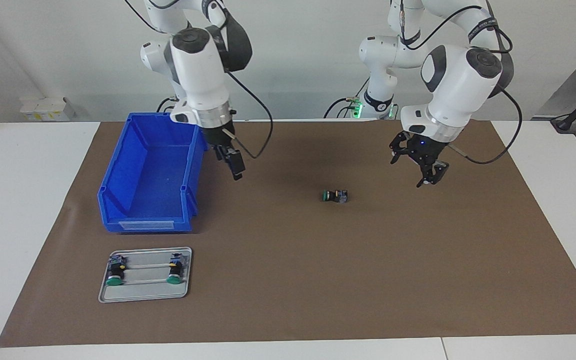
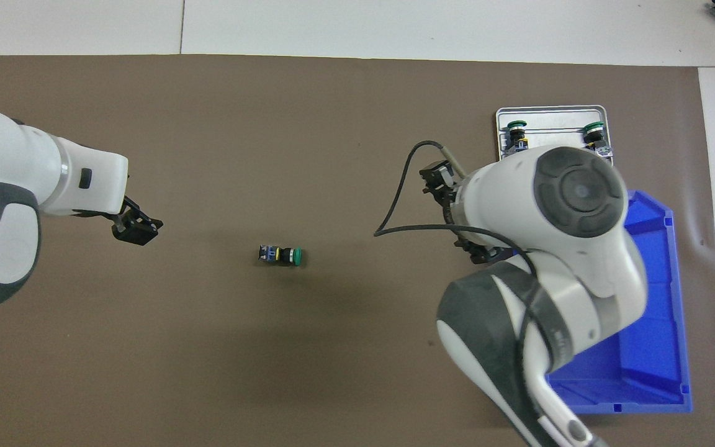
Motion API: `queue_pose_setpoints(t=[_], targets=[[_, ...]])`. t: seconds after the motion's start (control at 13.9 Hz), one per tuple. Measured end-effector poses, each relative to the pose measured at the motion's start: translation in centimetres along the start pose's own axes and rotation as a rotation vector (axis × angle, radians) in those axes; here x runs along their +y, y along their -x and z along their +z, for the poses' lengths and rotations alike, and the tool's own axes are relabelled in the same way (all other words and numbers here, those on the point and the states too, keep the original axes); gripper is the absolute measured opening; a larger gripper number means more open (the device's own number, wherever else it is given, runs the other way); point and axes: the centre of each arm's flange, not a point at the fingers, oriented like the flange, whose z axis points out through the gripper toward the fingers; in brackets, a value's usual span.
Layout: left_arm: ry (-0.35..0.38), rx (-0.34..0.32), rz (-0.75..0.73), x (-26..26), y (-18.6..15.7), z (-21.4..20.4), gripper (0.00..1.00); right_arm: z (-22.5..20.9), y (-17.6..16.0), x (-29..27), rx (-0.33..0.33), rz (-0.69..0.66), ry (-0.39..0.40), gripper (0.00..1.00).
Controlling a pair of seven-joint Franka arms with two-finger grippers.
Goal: Place and press button with both arms
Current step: 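Retract the right gripper while the left gripper approaches the button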
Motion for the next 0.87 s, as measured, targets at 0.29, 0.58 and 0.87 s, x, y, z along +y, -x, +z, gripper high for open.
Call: queue_pose_setpoints(t=[0.29,0.58,0.87], targets=[[0.005,0.012,0.121,3.1,-4.5,3.5,0.9,-4.0,-7.1,4.9,0.006,-0.227,0.018,1.0],[0.012,0.007,0.217,6.6,-7.0,7.4,0.97,-7.0,-12.9,8.2,0.021,-0.423,0.023,1.0],[0.036,-0.018,0.298,10.3,-8.5,12.0,0.99,-10.7,-14.9,9.4,-0.023,-0.606,0.061,1.0]])
